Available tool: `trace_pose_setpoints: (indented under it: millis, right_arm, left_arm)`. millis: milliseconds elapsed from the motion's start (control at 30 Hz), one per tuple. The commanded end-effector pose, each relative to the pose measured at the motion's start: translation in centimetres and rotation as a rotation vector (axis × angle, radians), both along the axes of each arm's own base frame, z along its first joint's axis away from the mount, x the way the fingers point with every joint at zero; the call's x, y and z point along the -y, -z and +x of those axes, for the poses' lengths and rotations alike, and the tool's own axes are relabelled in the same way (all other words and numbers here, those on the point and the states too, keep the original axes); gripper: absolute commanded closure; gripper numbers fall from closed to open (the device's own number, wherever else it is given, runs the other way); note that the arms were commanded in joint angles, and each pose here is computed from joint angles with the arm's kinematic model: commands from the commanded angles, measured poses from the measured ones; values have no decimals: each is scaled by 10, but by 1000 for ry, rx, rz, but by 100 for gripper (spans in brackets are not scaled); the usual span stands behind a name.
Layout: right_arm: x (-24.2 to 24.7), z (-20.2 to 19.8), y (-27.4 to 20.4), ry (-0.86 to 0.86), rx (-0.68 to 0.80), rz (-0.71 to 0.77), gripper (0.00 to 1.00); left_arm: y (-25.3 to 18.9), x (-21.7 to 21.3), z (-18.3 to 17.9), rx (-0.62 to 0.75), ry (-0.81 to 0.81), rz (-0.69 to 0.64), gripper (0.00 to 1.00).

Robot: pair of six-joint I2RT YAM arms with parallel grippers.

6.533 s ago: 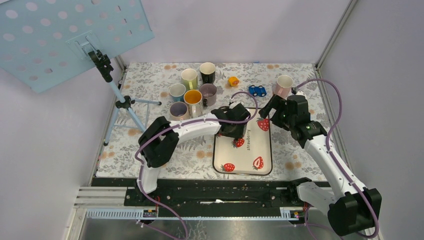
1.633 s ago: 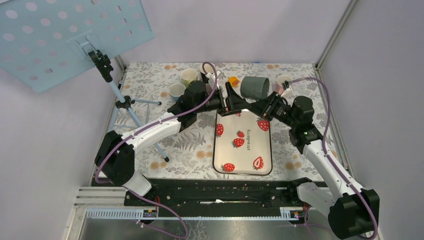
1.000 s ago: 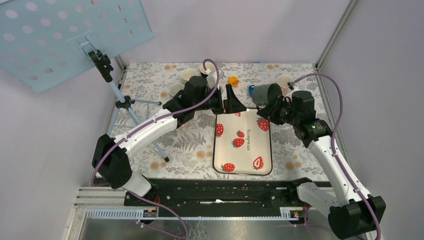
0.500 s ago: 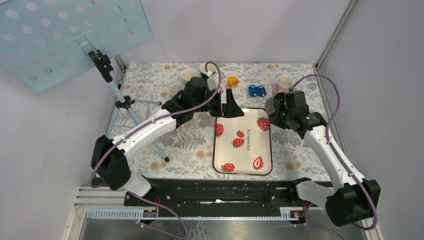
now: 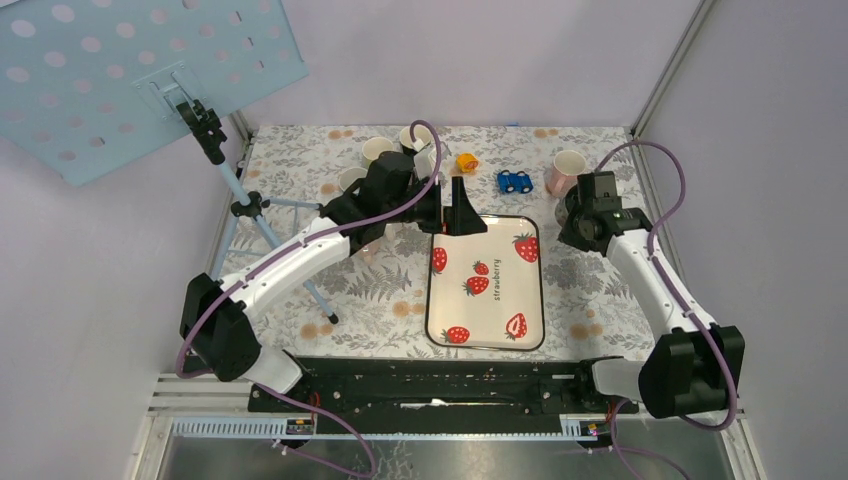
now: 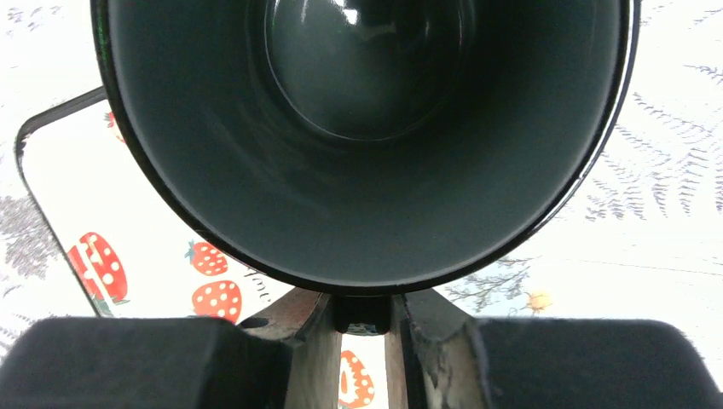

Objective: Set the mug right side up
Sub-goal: Turn over the cup on the tray, then place the cup at the center of the board.

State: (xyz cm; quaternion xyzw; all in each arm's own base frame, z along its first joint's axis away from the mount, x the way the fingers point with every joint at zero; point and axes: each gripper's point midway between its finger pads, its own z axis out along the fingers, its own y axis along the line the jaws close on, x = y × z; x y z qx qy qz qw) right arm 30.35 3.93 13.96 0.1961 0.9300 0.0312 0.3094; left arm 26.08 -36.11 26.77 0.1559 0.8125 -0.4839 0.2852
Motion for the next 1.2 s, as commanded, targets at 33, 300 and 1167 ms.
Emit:
trace_pose_setpoints:
  millis: [33, 300, 1167]
  right_arm:
    - [28, 30, -19, 53, 85, -42, 100]
    - [40, 52, 0, 69, 49, -13, 100]
    - [68, 80, 56, 133, -87, -80, 100]
  left_arm:
    - [-40, 0, -4, 94, 28, -66, 1]
    - [-40, -2, -5, 97, 27, -56, 1]
    - [-36, 0, -2, 94, 35, -42, 1]
